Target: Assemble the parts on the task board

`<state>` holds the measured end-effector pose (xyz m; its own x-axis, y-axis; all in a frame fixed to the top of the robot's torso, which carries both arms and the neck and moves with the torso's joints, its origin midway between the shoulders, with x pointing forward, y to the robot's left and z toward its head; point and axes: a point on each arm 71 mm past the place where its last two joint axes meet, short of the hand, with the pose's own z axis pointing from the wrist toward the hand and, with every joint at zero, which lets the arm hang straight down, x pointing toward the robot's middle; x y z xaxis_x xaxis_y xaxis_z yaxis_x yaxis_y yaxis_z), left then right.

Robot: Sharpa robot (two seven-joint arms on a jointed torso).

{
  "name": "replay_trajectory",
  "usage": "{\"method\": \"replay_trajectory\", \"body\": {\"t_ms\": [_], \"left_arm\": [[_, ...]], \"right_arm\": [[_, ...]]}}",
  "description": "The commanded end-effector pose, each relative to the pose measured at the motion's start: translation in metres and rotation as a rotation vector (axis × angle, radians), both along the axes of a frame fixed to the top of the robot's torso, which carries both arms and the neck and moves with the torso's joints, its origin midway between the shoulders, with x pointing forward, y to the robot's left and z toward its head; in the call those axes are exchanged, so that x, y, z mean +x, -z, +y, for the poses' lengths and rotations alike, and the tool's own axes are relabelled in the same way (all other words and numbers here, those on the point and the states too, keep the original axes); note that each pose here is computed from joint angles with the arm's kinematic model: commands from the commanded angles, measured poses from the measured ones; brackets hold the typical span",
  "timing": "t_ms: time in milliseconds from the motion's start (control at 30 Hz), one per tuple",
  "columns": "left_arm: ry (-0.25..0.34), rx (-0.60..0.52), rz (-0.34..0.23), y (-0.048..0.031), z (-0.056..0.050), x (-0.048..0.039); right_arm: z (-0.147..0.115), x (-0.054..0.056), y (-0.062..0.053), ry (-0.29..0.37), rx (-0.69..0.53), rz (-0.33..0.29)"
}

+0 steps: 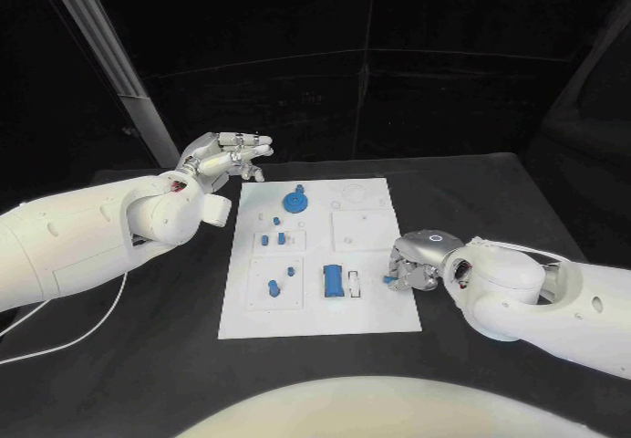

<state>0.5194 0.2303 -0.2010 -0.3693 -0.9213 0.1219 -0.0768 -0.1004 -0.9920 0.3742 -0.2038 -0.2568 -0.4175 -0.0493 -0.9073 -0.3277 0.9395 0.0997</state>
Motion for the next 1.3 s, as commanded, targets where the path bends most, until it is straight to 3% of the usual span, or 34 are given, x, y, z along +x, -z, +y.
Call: {"method": "replay_trajectory", "body": {"t_ms": [33, 367, 633, 967, 1300], "left_arm": [[0.01, -0.011, -0.003, -0.0012, -0.001, 0.0], [0.01, -0.011, -0.004, -0.0012, -0.002, 0.0], [0.011, -0.011, -0.004, -0.0013, -0.002, -0.0003], [0.013, -0.012, -0.004, -0.0014, -0.003, -0.0004], [0.016, -0.012, -0.001, -0.0012, -0.004, -0.0004]], "right_arm": [[-0.001, -0.003, 0.001, 0.073, 0.111, 0.036], [0.003, -0.006, -0.003, 0.169, 0.306, 0.083], [0.009, -0.005, 0.0, 0.229, 0.392, 0.155], [0.022, -0.003, 0.009, 0.247, 0.392, 0.247], [0.03, 0.0, 0.012, 0.256, 0.384, 0.258]]}}
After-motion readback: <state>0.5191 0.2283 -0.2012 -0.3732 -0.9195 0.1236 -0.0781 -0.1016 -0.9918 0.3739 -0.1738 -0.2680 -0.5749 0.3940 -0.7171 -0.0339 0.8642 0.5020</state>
